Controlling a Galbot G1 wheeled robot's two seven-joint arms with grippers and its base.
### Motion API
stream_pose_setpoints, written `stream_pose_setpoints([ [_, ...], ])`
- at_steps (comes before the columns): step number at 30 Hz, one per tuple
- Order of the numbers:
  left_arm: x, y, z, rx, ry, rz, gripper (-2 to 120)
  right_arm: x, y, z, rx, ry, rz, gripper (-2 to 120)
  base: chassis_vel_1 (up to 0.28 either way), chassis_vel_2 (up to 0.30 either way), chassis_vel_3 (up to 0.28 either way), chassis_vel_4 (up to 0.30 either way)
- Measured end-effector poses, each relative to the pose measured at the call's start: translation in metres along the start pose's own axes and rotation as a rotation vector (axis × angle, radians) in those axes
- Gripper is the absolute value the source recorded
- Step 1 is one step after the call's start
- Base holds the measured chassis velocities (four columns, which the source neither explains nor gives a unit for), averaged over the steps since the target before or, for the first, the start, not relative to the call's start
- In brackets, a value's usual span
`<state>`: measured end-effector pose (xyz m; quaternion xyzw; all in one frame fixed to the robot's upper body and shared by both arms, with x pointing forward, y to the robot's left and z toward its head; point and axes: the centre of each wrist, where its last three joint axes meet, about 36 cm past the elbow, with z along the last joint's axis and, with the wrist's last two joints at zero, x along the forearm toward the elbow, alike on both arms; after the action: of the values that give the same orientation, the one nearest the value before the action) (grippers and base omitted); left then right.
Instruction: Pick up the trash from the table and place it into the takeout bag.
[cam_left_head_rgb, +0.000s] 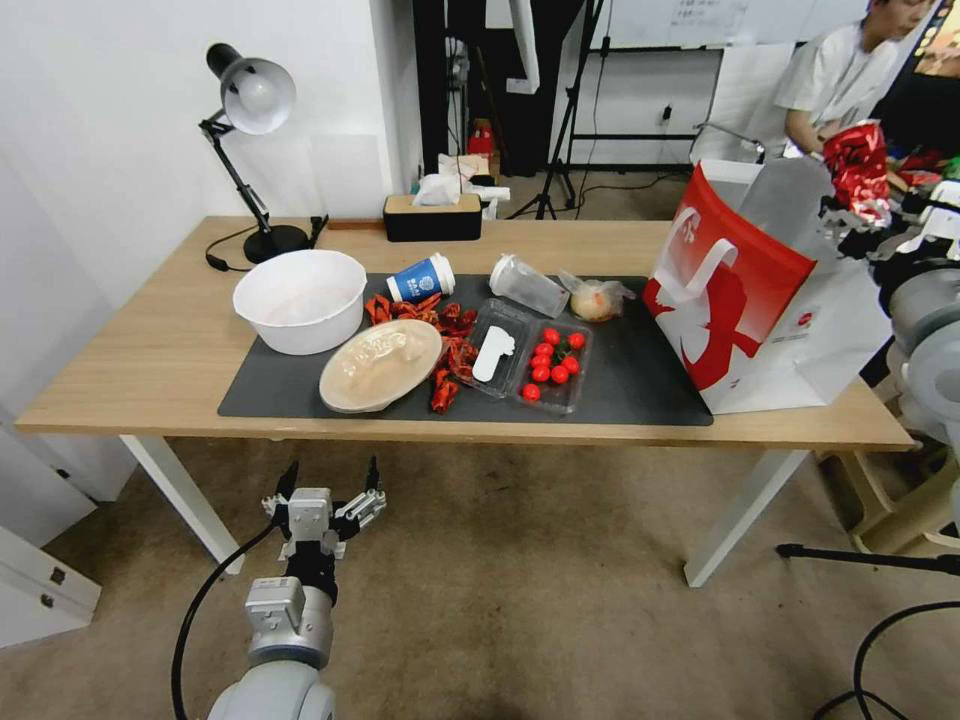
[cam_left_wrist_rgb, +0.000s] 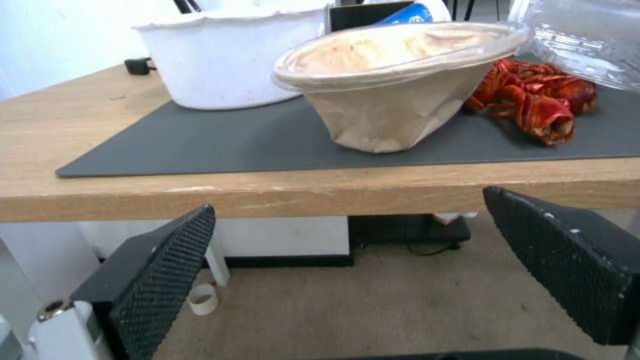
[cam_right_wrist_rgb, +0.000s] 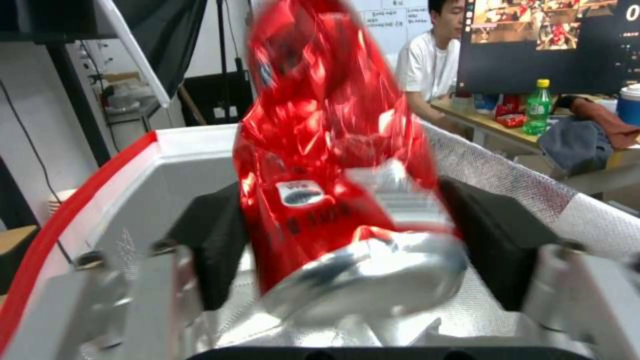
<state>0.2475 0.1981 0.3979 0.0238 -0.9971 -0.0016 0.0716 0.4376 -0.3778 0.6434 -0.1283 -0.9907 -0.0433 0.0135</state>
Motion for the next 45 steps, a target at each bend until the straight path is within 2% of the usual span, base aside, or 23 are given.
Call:
stream_pose_setpoints([
  [3, 0.0, 0.0, 0.0, -0.001, 0.001, 0.001, 100, 0.0, 0.0, 0.0, 0.004, -0.001, -0.001, 83, 0.0, 0.0, 0.0, 0.0],
  [4, 0.001, 0.0, -0.001, -0.001, -0.001, 0.001, 100, 0.0, 0.0, 0.0, 0.007, -0.001, -0.001, 91, 0.0, 0.0, 0.0, 0.0],
  [9, 0.001, 0.0, -0.001, -0.001, -0.002, 0.002, 100, 0.001, 0.0, -0.001, 0.012, -0.004, -0.01, 100, 0.0, 0.0, 0.0, 0.0],
  [18, 0.001, 0.0, -0.002, 0.0, -0.002, 0.001, 100, 0.008, 0.002, -0.007, 0.014, -0.036, -0.043, 100, 0.0, 0.0, 0.0, 0.0],
  [22, 0.002, 0.0, -0.002, 0.0, 0.001, 0.001, 100, 0.015, 0.006, -0.011, -0.012, -0.098, -0.095, 100, 0.0, 0.0, 0.0, 0.0],
  [25, 0.003, 0.002, -0.002, -0.002, 0.002, -0.002, 100, 0.022, 0.012, -0.012, -0.022, -0.127, -0.144, 100, 0.0, 0.0, 0.0, 0.0],
  [28, 0.005, 0.006, -0.002, -0.01, 0.001, -0.01, 100, 0.043, 0.024, -0.009, -0.033, -0.171, -0.266, 100, 0.0, 0.0, 0.0, 0.0],
  [32, 0.005, 0.007, -0.003, -0.011, -0.002, -0.013, 100, 0.055, 0.028, -0.001, -0.033, -0.183, -0.339, 100, 0.0, 0.0, 0.0, 0.0],
  [34, 0.005, 0.008, -0.003, -0.011, -0.004, -0.015, 100, 0.069, 0.03, 0.021, -0.008, -0.22, -0.434, 100, 0.0, 0.0, 0.0, 0.0],
  [38, 0.005, 0.008, -0.002, -0.012, -0.004, -0.015, 100, 0.081, 0.033, 0.042, 0.019, -0.255, -0.473, 100, 0.0, 0.0, 0.0, 0.0],
  [40, 0.004, 0.009, -0.001, -0.011, -0.004, -0.016, 100, 0.096, 0.033, 0.073, 0.049, -0.291, -0.507, 100, 0.0, 0.0, 0.0, 0.0],
  [43, 0.004, 0.009, 0.0, -0.01, -0.001, -0.016, 100, 0.102, 0.031, 0.09, 0.053, -0.321, -0.519, 100, 0.0, 0.0, 0.0, 0.0],
  [45, 0.004, 0.008, 0.006, -0.007, 0.001, -0.016, 100, 0.114, 0.026, 0.138, 0.032, -0.38, -0.502, 100, 0.0, 0.0, 0.0, 0.0],
])
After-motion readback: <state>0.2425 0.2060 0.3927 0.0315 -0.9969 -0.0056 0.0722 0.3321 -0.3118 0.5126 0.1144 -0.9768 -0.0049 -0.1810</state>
